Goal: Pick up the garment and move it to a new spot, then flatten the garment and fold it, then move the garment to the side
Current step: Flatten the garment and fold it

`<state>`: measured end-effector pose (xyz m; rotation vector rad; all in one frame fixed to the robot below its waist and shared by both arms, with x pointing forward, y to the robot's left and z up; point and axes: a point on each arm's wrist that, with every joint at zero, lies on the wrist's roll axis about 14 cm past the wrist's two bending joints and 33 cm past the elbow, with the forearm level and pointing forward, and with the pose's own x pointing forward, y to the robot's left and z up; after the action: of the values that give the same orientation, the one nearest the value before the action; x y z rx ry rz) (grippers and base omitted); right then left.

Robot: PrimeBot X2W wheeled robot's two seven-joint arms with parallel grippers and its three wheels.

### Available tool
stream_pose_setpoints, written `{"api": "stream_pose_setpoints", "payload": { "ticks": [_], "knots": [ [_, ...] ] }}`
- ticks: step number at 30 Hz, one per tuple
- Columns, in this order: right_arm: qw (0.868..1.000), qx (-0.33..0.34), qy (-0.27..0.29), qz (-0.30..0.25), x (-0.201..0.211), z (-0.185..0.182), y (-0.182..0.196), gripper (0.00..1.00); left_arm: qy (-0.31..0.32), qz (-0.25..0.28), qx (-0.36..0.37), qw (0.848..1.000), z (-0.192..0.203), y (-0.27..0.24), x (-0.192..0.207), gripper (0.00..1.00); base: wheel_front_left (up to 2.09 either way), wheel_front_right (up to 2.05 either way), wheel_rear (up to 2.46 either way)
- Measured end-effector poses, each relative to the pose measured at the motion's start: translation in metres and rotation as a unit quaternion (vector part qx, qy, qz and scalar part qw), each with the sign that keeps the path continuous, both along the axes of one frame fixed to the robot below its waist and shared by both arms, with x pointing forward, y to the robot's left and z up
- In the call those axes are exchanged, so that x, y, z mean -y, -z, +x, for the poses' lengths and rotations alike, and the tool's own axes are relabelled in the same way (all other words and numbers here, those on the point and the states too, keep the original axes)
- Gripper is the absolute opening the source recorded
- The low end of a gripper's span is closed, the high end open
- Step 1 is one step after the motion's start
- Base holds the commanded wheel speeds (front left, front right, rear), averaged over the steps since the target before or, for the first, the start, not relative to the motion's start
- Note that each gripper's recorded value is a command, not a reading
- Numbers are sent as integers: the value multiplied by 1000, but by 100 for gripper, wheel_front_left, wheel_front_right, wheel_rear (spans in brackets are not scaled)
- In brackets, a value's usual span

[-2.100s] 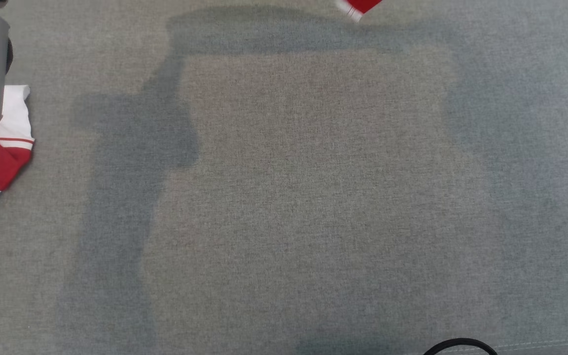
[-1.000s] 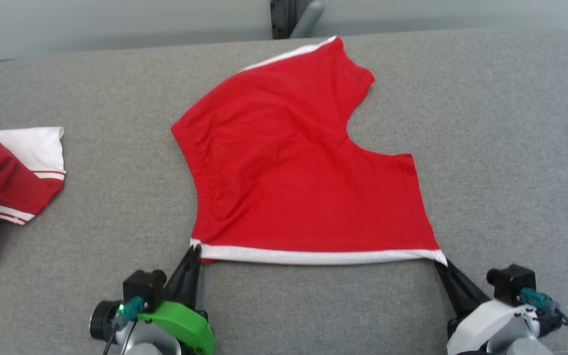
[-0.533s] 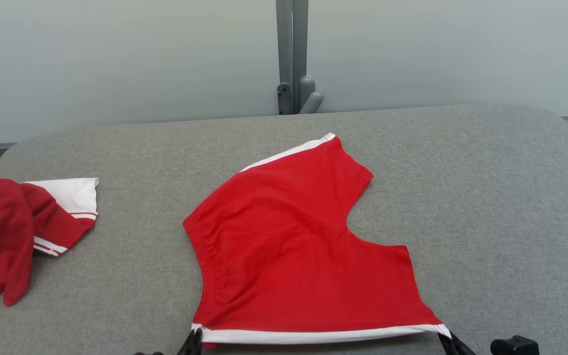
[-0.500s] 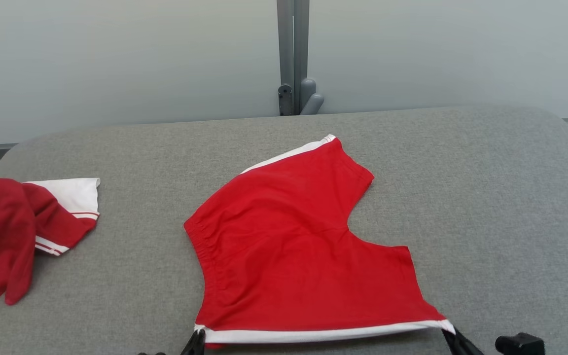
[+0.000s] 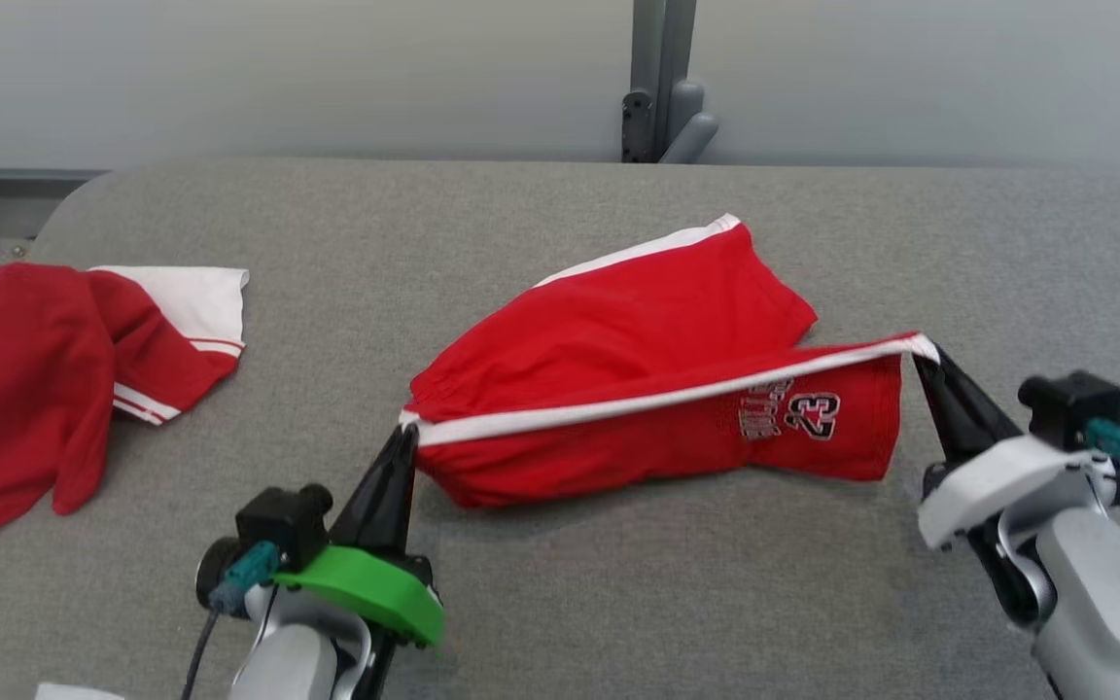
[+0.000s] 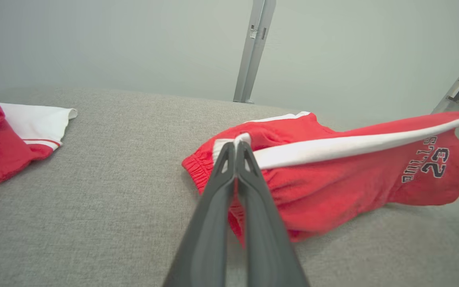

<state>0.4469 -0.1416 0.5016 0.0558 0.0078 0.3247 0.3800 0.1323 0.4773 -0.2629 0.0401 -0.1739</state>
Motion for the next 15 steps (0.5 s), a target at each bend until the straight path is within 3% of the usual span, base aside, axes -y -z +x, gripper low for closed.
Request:
{"api": "stream_pose_setpoints", "payload": {
  "ticks": [8,15],
  "knots": [
    [998,0,-38,-47,-38,86,-10,0,-26,-11,-8,1000,51,-3,-17,0,0,0,0],
    [994,-30,-51,-97,-54,138,18,0,-21,-11,-44,999,85,19,-14,0,0,0,0]
  ]
}}
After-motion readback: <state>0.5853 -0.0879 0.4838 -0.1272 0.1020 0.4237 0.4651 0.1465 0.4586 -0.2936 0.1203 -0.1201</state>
